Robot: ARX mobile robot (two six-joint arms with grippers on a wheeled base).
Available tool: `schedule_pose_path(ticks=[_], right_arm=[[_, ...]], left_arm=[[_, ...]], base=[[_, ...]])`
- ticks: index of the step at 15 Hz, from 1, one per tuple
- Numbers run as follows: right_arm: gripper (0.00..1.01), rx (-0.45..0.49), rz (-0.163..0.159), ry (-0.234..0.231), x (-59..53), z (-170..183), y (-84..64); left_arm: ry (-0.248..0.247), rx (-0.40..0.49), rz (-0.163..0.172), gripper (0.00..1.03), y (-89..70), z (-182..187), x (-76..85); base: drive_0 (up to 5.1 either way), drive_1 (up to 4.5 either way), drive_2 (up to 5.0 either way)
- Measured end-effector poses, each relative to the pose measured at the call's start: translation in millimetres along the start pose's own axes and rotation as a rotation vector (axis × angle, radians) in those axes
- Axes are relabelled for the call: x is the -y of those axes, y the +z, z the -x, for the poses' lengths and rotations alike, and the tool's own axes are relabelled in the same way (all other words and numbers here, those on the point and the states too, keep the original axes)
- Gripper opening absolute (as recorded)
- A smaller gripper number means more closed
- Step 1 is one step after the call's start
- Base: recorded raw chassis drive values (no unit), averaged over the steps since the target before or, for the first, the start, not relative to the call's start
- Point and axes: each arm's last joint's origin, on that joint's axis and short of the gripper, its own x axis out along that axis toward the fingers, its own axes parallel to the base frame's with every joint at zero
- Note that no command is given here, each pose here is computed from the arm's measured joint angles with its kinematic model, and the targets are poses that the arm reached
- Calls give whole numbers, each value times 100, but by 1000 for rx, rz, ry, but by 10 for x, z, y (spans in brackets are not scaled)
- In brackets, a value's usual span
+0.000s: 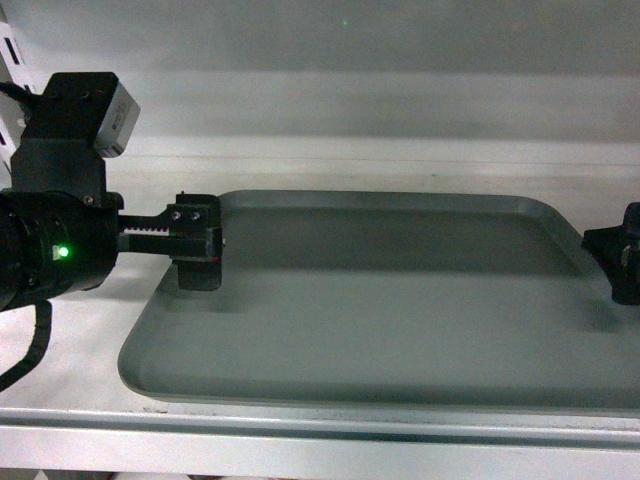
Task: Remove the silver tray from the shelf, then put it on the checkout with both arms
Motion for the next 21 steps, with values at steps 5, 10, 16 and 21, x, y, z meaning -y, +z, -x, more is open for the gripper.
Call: schedule_pose_path(ticks=[5, 10, 16, 21], right_arm=[[98, -52, 5, -5, -54, -99, -37], [79, -96, 13, -21, -94, -193, -138], [4, -85, -8, -12, -169, -144, -152], [3, -83, -51, -11, -204, -84, -132]], left_arm=[[16, -56, -13, 98, -95, -85, 73], [25, -61, 1, 98, -145, -105, 143], [17, -56, 9, 25, -181, -80, 179], [19, -57, 69, 3, -185, -18, 192]], base=[[0, 0, 0], [0, 0, 0], [0, 0, 0], [0, 0, 0]])
